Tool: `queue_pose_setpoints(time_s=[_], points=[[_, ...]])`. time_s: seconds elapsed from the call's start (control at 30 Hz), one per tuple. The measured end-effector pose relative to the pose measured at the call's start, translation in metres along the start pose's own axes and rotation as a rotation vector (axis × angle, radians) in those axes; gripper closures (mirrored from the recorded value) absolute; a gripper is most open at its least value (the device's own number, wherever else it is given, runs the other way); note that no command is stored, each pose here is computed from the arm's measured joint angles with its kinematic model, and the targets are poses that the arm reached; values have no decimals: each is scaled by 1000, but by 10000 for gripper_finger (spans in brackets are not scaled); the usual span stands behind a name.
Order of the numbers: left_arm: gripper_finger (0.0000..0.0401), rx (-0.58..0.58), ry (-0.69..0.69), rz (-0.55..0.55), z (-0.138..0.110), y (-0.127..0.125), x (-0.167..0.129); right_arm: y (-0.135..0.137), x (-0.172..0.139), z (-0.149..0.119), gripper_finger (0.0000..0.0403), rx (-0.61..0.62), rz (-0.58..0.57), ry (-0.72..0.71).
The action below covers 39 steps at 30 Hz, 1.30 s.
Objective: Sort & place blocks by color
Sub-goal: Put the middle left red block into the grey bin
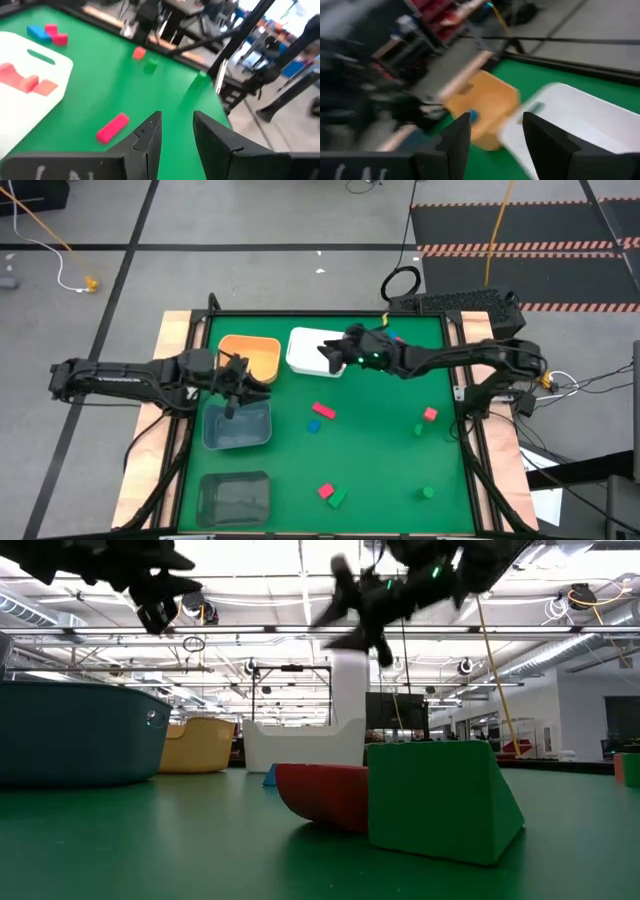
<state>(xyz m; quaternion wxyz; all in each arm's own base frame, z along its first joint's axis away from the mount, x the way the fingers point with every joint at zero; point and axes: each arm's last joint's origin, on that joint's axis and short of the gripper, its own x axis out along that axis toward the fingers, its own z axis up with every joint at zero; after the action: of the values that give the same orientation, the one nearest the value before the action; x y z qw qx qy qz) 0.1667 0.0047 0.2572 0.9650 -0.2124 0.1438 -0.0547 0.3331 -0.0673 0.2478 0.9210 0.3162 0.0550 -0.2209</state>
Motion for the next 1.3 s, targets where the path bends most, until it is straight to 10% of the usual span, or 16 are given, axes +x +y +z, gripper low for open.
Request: queue_pose_setpoints(time_s=[0.4,1.0,1.3], points=[[287,215,146,39,-20,3,40,76,-66,-14,229,-59,89,-96],[287,304,331,21,-3,-41,97,74,-81,-85,227,-176,-47,349],[288,216,330,61,3,-67,96,57,-54,-132,150,-311,-143,461]])
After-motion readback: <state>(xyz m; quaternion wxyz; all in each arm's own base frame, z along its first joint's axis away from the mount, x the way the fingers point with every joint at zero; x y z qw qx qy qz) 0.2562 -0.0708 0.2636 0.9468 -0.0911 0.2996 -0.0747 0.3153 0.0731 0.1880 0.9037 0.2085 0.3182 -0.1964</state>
